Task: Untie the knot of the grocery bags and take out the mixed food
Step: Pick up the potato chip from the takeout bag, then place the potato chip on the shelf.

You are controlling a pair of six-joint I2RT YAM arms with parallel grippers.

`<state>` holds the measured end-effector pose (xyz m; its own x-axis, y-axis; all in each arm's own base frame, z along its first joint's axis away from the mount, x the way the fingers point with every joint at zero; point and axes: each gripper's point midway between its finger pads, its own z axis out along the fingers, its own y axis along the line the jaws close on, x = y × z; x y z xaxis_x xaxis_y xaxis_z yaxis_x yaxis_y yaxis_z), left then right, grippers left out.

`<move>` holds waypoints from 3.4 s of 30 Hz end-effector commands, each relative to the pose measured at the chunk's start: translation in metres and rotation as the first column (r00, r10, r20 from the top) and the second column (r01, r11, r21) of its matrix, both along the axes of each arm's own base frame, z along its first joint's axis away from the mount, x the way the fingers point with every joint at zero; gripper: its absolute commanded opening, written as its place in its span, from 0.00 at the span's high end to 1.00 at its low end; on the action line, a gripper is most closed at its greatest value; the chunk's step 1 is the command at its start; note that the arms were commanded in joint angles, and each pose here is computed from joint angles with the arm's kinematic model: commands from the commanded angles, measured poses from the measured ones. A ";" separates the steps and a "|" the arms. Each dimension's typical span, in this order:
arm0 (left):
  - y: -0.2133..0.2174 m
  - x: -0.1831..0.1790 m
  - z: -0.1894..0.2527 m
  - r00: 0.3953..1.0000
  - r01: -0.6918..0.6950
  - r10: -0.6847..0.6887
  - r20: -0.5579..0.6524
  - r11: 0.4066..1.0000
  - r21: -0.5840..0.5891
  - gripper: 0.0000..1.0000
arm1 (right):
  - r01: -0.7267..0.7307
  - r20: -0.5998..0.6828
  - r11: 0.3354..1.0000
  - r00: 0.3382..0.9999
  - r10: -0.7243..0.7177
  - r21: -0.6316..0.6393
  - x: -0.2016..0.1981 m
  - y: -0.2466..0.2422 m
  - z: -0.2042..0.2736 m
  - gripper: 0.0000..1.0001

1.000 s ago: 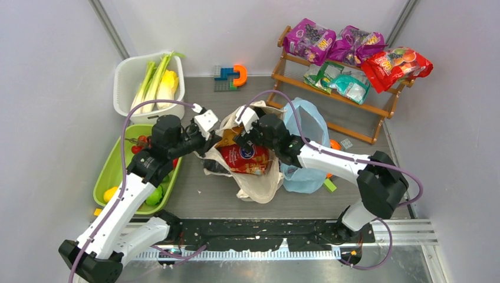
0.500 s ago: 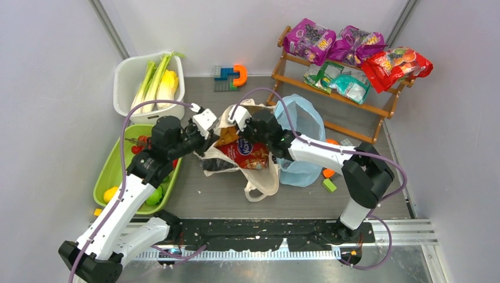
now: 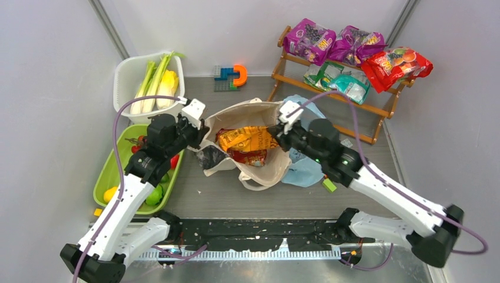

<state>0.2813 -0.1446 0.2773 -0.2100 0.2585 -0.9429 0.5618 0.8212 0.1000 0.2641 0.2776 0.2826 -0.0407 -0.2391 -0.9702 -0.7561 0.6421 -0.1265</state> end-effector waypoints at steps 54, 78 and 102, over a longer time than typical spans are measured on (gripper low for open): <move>0.129 0.024 0.044 0.796 -0.589 0.592 0.127 0.806 -0.060 1.00 | 0.936 0.088 0.225 0.208 -0.974 0.270 0.018 -0.315 0.117 0.95; 0.092 0.025 0.046 0.894 -0.418 0.431 0.120 0.900 -0.121 1.00 | 0.952 0.093 0.074 0.048 -0.994 0.296 0.058 -0.331 -0.009 0.95; 0.086 0.029 0.040 0.910 -0.391 0.402 0.101 0.913 -0.113 1.00 | 0.960 -0.070 0.034 0.056 -0.996 0.278 0.081 -0.337 -0.077 0.65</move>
<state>0.2985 -0.0508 0.2833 -0.2886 0.1438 -0.9466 0.1634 0.9815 0.0993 0.3469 -0.0681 0.2118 0.0085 -0.0190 -0.9998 0.6369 0.7709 -0.0092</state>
